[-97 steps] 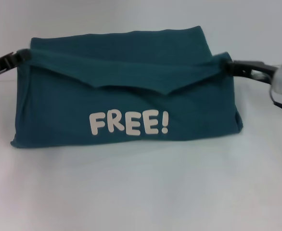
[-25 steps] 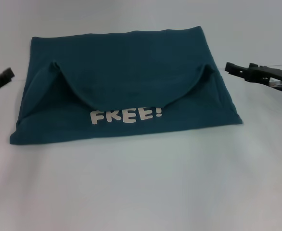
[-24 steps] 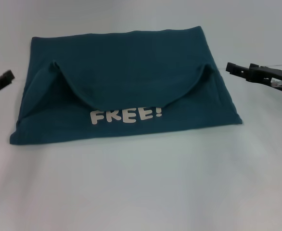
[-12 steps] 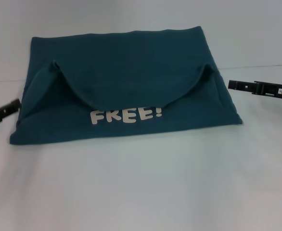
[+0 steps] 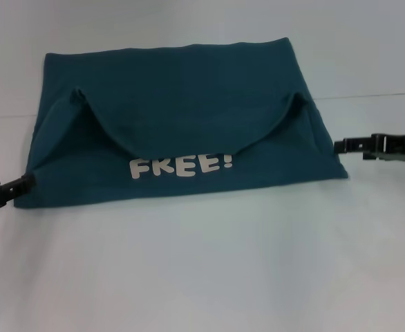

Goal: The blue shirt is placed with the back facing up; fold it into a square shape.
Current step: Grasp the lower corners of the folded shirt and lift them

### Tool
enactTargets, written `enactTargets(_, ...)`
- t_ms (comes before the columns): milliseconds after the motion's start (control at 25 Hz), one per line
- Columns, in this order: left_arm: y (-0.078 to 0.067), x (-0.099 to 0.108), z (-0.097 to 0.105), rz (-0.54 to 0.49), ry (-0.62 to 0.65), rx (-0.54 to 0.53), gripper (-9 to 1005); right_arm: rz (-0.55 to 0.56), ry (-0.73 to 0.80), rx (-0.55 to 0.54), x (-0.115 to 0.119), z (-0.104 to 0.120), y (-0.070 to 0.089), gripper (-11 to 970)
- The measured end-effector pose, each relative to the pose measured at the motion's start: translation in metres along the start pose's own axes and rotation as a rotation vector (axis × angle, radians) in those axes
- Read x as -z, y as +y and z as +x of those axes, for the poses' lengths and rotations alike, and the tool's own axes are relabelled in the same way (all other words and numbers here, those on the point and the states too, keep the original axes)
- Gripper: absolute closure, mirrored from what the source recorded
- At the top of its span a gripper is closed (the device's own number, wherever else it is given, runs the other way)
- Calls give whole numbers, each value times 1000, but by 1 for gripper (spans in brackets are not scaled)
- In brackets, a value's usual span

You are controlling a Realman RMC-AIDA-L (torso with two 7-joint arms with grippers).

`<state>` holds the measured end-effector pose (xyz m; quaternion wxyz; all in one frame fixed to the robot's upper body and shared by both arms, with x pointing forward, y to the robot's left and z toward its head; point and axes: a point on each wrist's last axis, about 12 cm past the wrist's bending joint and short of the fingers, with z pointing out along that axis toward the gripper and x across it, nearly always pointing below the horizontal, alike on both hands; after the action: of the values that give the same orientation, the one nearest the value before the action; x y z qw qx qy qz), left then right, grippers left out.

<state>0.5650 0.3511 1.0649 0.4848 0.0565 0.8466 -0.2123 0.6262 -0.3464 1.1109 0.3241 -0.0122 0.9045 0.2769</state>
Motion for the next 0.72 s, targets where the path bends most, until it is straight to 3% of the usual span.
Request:
enactTargets(520, -1, 4, 3, 15, 6, -2, 119, 95, -17, 82, -40, 13, 18, 75)
enactTargets(720, -1, 4, 4, 16, 9, -2, 119, 89, -18, 91, -41, 12, 21, 77)
